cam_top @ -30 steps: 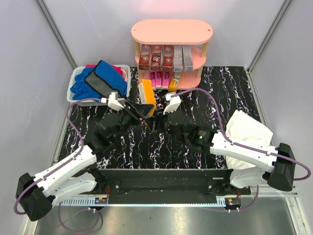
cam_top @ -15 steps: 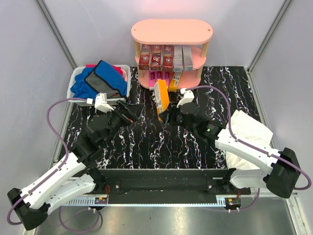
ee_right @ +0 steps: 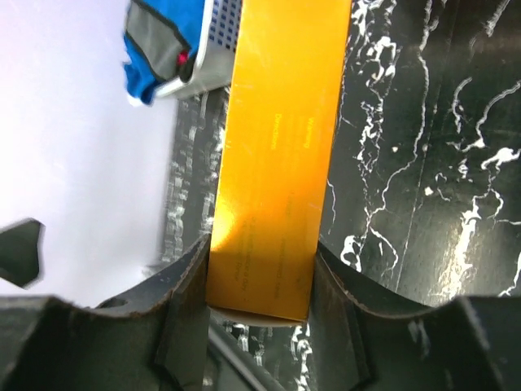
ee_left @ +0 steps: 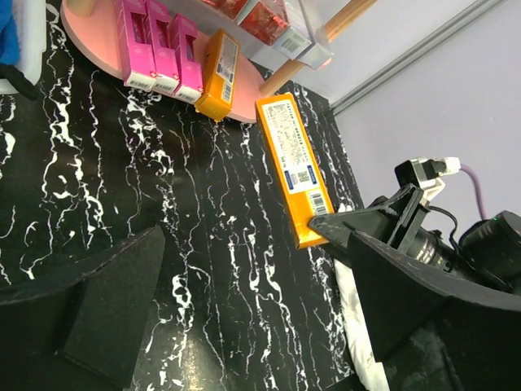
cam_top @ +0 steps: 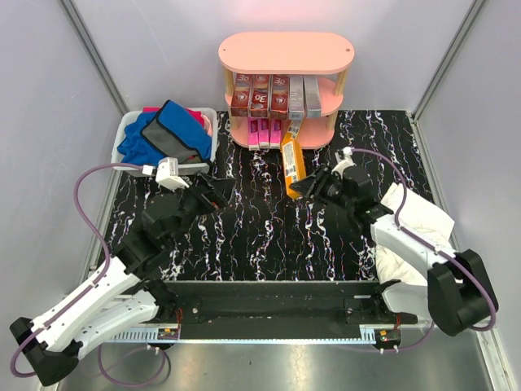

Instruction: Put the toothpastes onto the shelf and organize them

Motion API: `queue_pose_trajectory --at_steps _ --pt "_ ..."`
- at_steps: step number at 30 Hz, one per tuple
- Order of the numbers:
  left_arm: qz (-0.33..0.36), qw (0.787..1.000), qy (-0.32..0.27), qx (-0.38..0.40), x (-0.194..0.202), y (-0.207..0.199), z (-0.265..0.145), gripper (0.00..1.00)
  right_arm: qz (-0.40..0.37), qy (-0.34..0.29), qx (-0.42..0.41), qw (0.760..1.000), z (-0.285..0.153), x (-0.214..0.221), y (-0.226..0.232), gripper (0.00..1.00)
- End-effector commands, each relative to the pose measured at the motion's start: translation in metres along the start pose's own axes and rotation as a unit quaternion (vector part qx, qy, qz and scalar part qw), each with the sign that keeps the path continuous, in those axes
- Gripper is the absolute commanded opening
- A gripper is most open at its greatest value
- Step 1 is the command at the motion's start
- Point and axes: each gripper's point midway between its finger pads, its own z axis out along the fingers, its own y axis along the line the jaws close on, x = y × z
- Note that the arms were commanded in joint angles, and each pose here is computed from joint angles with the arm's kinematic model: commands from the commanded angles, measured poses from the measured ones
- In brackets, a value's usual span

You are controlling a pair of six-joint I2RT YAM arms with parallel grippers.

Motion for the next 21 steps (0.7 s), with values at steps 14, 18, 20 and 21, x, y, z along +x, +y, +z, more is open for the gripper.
queue_pose_trajectory --at_steps 14,18,20,21 --pt "0.033 0.999 -0.01 -0.025 -0.004 0.01 0.003 0.99 0.085 -0.017 -0.112 0.99 -0.01 -0.042 -0.024 0.27" --pt "0.038 0.999 -0.007 -0.028 -0.003 0.012 0.003 0.99 0.095 -0.015 -0.106 0.99 0.001 -0.052 -0.036 0.26" --pt "0.038 0.999 -0.006 -0.034 -0.004 0.013 0.001 0.99 0.102 -0.017 -0.1 0.99 0.009 -0.059 -0.045 0.26" --pt "0.038 0.999 -0.005 -0.033 -0.005 0.012 0.0 0.99 0.102 -0.019 -0.102 0.989 0.011 -0.063 -0.047 0.26"
